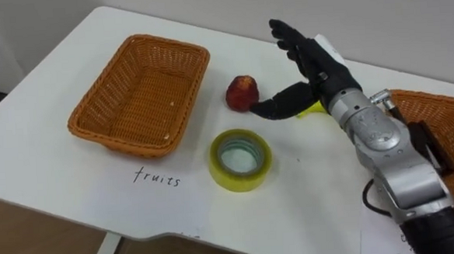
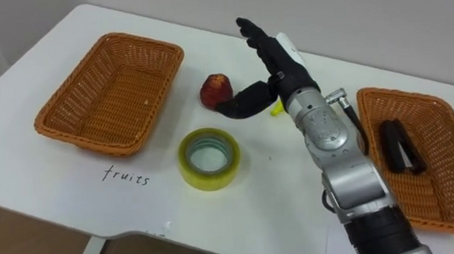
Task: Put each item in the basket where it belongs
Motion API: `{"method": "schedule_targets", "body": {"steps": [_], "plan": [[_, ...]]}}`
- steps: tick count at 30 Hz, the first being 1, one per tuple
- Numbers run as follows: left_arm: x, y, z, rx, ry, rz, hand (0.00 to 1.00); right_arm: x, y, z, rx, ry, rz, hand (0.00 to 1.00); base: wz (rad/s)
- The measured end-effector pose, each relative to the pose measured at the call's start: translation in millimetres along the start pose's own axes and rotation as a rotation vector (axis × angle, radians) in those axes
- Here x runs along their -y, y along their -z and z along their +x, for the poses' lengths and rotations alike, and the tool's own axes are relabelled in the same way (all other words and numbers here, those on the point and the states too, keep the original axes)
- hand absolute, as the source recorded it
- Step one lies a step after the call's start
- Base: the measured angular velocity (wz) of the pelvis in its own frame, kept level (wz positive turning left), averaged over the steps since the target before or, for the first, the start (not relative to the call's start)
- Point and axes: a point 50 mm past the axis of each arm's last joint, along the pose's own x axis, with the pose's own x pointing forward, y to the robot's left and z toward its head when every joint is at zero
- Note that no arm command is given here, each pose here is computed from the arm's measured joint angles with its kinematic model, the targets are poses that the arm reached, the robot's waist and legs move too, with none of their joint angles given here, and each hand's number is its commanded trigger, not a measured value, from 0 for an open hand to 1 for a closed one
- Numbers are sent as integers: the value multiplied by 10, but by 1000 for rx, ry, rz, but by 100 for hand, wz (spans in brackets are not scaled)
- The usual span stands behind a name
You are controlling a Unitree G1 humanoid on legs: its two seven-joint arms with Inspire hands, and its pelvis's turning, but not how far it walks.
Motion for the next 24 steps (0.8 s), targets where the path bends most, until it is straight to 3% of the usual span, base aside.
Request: {"method": "schedule_targets", "body": {"steps": [19,24], "plan": [[70,87,-24,-40,-7,0,0,3,114,17,-53,23,-39,0,1],[85,89,-23,-42,-2,-2,0,-104,249,29,-112,-8,-58,0,0]]}}
